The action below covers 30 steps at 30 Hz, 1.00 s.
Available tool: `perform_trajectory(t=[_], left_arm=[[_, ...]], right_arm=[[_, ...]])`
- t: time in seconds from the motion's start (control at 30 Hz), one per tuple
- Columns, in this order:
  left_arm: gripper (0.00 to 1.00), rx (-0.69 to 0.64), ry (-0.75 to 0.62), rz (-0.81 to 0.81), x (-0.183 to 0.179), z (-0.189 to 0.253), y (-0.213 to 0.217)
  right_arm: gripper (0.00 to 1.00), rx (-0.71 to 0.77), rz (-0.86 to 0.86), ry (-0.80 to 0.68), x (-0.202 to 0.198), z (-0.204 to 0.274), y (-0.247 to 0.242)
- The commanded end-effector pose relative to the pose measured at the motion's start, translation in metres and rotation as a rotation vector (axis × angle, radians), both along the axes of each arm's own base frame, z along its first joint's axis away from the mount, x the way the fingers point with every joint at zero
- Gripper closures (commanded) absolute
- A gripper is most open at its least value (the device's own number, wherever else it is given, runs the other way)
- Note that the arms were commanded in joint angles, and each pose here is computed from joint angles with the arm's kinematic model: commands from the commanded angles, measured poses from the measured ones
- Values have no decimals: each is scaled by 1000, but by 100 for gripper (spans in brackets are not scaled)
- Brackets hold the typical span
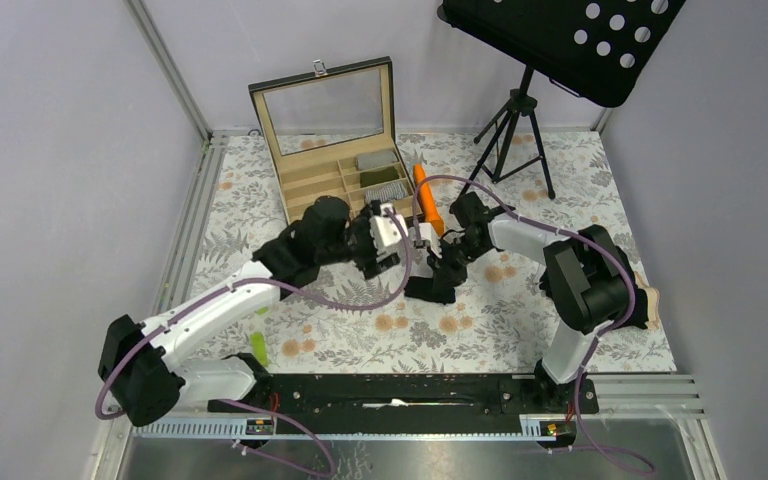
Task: Roll the underwear
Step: Roll the underwear to the center of the board, then pick up the underwear from the center of the board.
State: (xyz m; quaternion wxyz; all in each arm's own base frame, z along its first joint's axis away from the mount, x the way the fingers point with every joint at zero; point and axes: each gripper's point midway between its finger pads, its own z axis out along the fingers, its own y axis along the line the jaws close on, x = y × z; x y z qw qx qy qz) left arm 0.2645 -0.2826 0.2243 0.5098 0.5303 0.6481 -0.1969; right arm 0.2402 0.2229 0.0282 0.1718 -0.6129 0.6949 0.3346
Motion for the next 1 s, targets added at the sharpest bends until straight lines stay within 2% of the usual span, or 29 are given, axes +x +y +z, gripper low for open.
perform_trajectory(t=[0.0,0.13,0.2,0.33,0.5,0.7,0.97], left_arm=[[27,83,-101,-139,-15,-23,-10],[25,151,-139,-318,-33,-62,-29],[25,158,-130,-349,-29,-76,-42],[28,149,-121,-339,-12,-93,-71],[28,195,-116,-363,-8,-123,-96],[28,243,-133,-359,-2,-149,-101],[39,311,-93,-396,-3,-175,-103]], right_arm=[[97,-212,-66,133,-14,-43,-40],[97,-193,-103,139,-8,-43,-36],[97,-193,-115,140,-6,-43,-35],[97,-194,-113,138,-7,-43,-36],[97,-196,-124,137,-8,-46,-37],[97,-197,-134,136,-7,-46,-37],[95,-191,-162,141,-3,-41,-34]])
